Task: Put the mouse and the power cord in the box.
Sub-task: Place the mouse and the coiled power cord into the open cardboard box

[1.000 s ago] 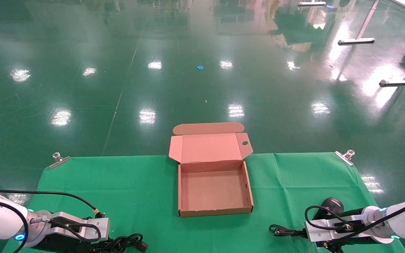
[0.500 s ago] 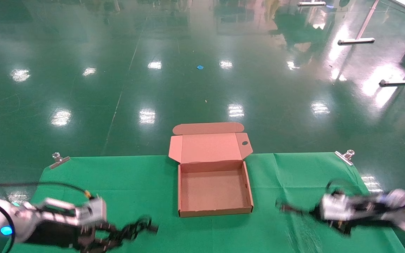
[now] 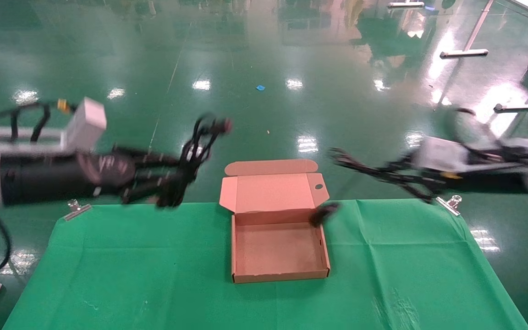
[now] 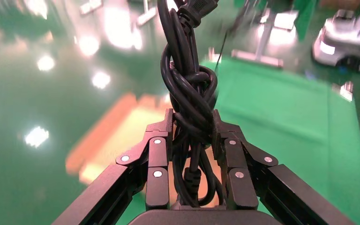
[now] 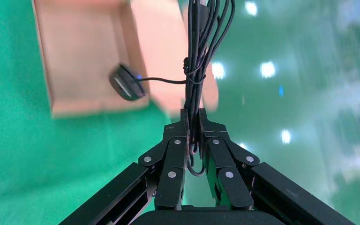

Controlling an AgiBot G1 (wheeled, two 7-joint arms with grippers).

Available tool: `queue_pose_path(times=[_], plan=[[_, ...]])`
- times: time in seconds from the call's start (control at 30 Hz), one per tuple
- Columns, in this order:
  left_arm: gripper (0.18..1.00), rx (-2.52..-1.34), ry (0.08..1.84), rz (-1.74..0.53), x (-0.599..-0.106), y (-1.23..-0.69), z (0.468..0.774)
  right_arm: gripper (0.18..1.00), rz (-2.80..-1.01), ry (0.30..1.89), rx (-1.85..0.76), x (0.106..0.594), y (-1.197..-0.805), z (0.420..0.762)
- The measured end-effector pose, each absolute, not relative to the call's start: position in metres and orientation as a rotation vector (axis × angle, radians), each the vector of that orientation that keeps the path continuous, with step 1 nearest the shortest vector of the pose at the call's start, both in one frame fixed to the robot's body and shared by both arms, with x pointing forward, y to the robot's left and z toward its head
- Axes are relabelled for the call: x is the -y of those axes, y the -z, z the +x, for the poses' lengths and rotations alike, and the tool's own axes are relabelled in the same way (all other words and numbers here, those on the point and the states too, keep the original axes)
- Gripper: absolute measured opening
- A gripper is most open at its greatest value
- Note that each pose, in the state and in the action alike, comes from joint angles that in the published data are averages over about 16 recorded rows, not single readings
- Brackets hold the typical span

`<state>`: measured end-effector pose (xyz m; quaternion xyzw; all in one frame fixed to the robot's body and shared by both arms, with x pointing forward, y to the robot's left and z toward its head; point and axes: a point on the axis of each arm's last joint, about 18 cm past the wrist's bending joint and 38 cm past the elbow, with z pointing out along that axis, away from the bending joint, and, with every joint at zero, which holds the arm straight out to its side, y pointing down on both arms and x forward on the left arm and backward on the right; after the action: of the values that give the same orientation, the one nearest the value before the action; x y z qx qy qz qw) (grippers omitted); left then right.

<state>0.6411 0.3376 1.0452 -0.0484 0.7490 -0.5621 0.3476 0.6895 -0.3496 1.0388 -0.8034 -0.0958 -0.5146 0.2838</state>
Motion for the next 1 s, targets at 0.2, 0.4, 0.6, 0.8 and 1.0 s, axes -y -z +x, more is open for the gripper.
queue_pose_path(times=[0.2,0.4,0.6,0.8,1.0], plan=[[0.342,-1.835,1.541,-0.050,-0.317,-1.084,0.639,0.213,-2.125,1.324,0.339,0.271,-1.035,0.713],[0.342,-1.788,1.574,-0.011,-0.312,-1.096,0.635,0.212,-2.155,1.262,0.330,0.222,-1.004,0.731],[0.342,-1.800,1.568,0.006,-0.319,-1.089,0.630,0.212,-2.214,1.212,0.245,0.211,-0.967,0.742],[0.341,-1.836,1.541,0.022,-0.325,-1.079,0.624,0.212,-2.262,1.219,0.168,0.215,-0.937,0.752],[0.341,-1.875,1.492,0.052,-0.322,-1.073,0.623,0.212,-2.283,1.258,0.151,0.214,-0.922,0.759]])
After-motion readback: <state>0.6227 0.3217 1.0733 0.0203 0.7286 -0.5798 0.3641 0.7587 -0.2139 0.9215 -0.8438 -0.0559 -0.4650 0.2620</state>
